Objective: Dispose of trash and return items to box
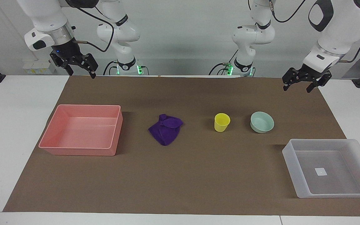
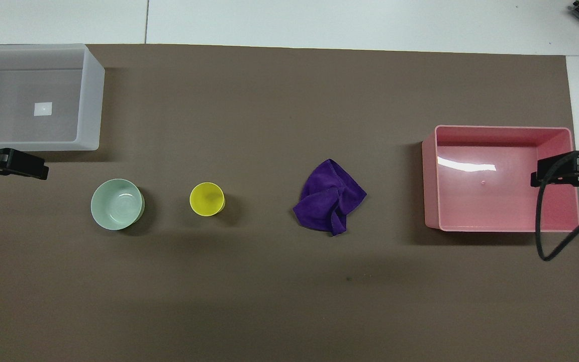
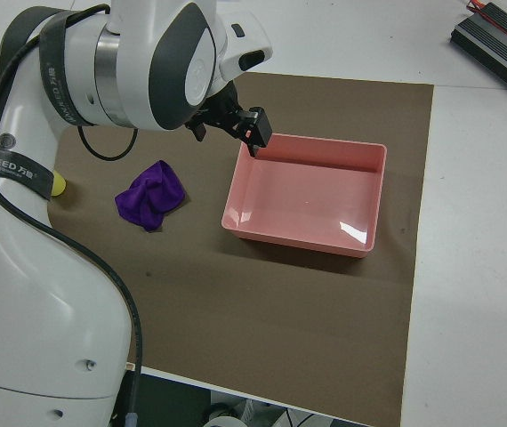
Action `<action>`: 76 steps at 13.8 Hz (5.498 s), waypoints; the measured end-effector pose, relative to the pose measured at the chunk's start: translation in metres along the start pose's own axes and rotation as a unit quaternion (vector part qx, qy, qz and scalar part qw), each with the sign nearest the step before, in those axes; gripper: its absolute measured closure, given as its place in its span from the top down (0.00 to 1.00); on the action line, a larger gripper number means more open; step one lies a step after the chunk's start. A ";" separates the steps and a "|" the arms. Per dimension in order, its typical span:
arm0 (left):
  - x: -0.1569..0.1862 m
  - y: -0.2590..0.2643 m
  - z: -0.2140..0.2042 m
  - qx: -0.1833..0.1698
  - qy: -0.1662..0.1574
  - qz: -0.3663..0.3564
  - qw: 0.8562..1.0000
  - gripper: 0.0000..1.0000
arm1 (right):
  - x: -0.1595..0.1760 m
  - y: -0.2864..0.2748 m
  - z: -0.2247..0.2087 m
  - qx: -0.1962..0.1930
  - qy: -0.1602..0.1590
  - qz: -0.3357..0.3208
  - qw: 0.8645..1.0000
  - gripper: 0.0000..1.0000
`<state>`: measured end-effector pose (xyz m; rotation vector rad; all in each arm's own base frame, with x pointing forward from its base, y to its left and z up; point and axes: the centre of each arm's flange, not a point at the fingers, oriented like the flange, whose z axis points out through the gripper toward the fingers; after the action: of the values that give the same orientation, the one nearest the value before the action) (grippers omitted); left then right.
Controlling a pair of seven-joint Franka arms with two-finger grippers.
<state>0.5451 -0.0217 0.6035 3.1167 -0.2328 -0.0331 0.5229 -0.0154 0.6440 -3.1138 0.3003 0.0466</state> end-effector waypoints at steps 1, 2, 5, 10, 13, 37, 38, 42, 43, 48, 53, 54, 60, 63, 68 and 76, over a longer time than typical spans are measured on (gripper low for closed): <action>0.001 -0.003 0.005 0.000 0.001 -0.003 1.000 1.00 | 0.000 0.001 0.000 0.000 0.000 0.001 1.000 1.00; 0.002 -0.010 0.014 0.000 0.002 -0.009 1.000 1.00 | 0.000 0.002 0.000 0.000 0.000 0.001 1.000 1.00; 0.004 -0.022 0.050 0.000 0.000 -0.018 1.000 1.00 | 0.000 0.002 0.000 0.000 0.000 0.002 1.000 1.00; 0.005 -0.022 0.126 -0.004 0.013 -0.022 1.000 1.00 | 0.001 0.002 0.001 0.000 0.000 0.002 1.000 1.00; -0.002 -0.024 0.172 -0.015 0.023 -0.033 0.999 1.00 | 0.015 -0.014 0.017 0.000 0.008 -0.004 1.000 1.00; -0.009 -0.021 0.253 -0.052 0.028 -0.072 0.996 0.02 | -0.044 -0.272 0.338 0.049 0.092 -0.064 0.992 1.00; -0.001 -0.022 0.237 -0.053 0.032 -0.070 0.996 0.02 | -0.048 -0.274 0.347 0.050 0.094 -0.066 0.992 1.00; 0.029 -0.039 0.177 -0.054 0.063 -0.075 0.994 0.02 | -0.051 -0.275 0.357 0.043 0.084 -0.069 0.993 0.96; 0.039 -0.046 0.164 -0.053 0.073 -0.078 0.993 0.02 | -0.052 -0.274 0.357 0.040 0.080 -0.069 0.994 0.83; 0.079 -0.100 0.137 -0.044 0.115 -0.109 0.986 0.02 | -0.051 -0.273 0.352 0.033 0.066 -0.048 0.996 0.24; 0.131 -0.166 0.141 -0.031 0.120 -0.132 0.983 0.02 | -0.027 -0.253 0.277 0.041 0.077 -0.003 0.996 0.10; 0.142 -0.178 0.148 -0.029 0.121 -0.137 0.983 0.02 | -0.019 -0.237 0.255 0.044 0.083 0.012 0.996 0.10; 0.165 -0.222 0.207 -0.026 0.105 -0.154 0.982 0.02 | 0.017 -0.117 0.185 0.031 0.091 0.029 0.995 0.10; 0.165 -0.231 0.213 -0.026 0.105 -0.159 0.981 0.02 | 0.035 -0.054 0.185 0.018 0.087 0.003 0.996 0.10; 0.165 -0.233 0.243 -0.024 0.101 -0.162 0.981 0.02 | 0.045 0.040 0.209 0.002 0.077 -0.029 0.997 0.10; 0.156 -0.235 0.266 -0.025 0.086 -0.158 0.983 0.03 | 0.042 0.051 0.275 -0.002 0.071 -0.028 0.997 0.13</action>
<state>0.7287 0.1840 0.3303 3.0480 0.2625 0.2217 0.5465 -0.0694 0.3676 -3.1323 0.2147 -0.1744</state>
